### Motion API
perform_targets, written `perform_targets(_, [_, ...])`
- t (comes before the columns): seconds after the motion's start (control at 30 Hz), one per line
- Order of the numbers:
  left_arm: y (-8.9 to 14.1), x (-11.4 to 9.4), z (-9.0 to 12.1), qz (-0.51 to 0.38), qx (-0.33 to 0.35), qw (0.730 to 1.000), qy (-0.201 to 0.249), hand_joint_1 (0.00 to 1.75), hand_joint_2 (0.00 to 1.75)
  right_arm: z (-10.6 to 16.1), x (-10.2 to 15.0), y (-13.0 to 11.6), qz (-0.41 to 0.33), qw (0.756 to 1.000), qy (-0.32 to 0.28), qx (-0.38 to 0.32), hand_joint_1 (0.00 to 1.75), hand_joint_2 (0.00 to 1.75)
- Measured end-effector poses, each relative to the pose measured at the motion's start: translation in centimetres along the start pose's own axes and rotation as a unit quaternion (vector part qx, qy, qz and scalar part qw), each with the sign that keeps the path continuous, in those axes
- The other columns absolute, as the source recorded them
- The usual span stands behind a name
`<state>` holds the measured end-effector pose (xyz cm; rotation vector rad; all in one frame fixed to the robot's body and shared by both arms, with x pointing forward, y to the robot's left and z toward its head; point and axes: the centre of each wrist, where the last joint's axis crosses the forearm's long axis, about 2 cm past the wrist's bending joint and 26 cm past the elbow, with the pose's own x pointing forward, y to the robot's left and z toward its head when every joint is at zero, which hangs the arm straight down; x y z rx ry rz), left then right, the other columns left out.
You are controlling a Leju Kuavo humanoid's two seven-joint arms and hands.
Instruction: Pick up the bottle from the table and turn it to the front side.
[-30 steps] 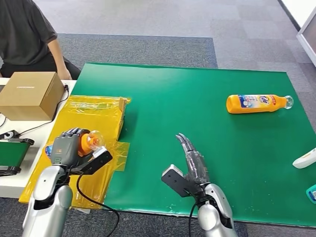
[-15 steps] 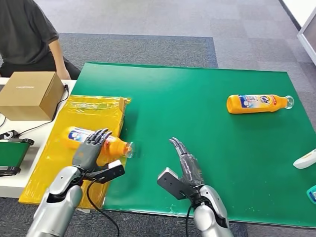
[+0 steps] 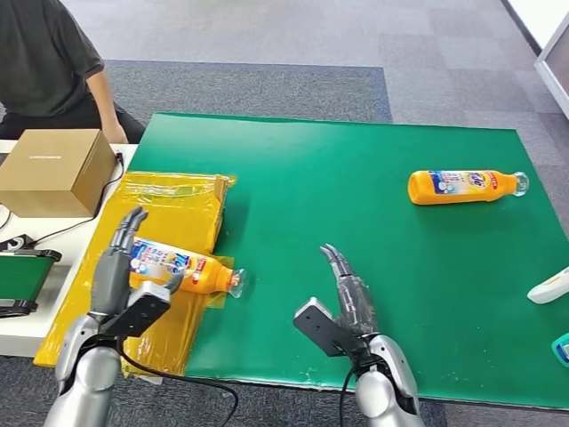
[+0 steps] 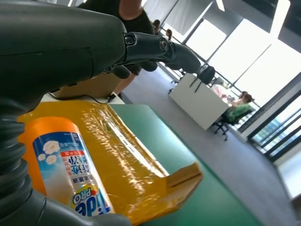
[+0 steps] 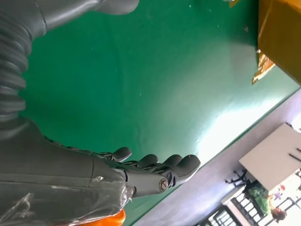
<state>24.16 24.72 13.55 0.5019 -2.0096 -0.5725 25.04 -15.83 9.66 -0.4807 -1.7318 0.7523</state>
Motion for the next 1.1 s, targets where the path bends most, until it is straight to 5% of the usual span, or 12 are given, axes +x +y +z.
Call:
perform_targets(0.33, [3.0, -0.7, 5.6, 0.332, 0.133, 0.934, -0.001, 0.0, 1.75, 4.3, -0.3, -4.1, -0.054, 0.993, -0.016, -0.102, 0.0, 1.75])
perform_targets(0.6, [1.2, -2.2, 8.7, 0.354, 0.13, 0.924, 0.066, 0.0, 1.75, 7.8, -2.3, -6.9, -0.127, 0.984, -0.023, -0.124, 0.0, 1.75])
perform_targets(1.1, [-0.9, -2.1, 8.2, 0.304, 0.098, 0.943, 0.091, 0.0, 1.75, 9.1, -3.4, -9.1, -0.15, 0.976, -0.02, -0.154, 0.0, 1.75])
